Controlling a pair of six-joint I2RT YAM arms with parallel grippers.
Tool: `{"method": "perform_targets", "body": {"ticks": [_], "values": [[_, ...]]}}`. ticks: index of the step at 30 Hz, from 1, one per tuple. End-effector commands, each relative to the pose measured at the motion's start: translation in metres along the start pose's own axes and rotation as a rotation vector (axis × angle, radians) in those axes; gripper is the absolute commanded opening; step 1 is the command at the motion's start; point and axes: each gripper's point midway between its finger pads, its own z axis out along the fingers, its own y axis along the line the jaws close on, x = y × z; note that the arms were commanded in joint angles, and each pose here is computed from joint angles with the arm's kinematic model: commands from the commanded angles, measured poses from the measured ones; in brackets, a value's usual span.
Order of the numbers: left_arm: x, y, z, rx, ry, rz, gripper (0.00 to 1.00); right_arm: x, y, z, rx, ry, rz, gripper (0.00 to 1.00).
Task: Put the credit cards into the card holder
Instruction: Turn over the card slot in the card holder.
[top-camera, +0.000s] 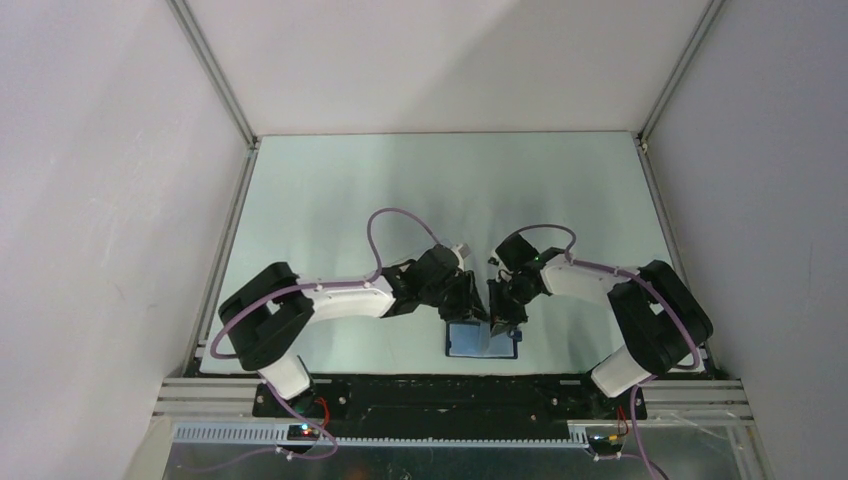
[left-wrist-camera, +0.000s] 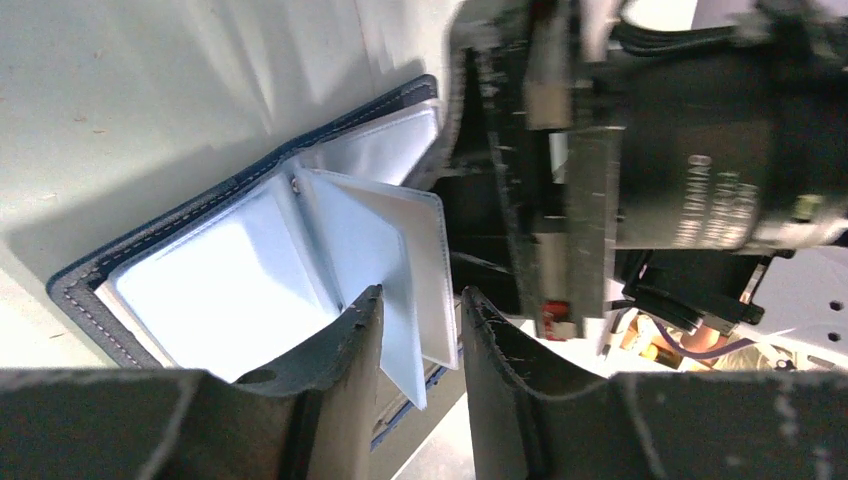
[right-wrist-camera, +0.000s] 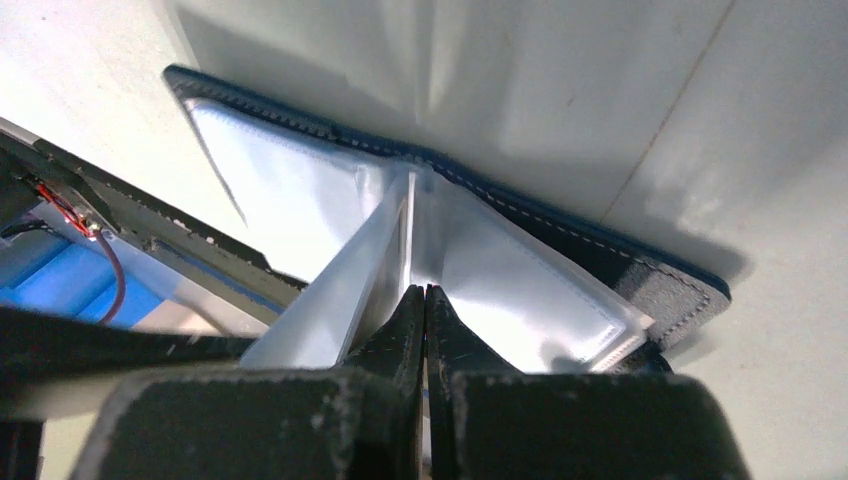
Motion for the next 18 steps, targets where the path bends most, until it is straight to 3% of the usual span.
{"method": "perform_targets", "body": {"ticks": [1,9,18], "values": [[0.001,-0.009,0.006,0.035,0.015,-0.008,0.38,-0.002,0.004,-0.02,-0.009,-0.039,-0.015,0.0],[-0.003,-0.024,0.011,0.087,0.021,0.003,0.4,-0.013,-0.001,-0.06,0.02,-0.15,-0.005,0.0],[0.012,-0.029,0.035,0.096,0.095,-0.013,0.62,-0.022,-0.016,-0.081,0.038,-0.218,0.026,0.0]]}}
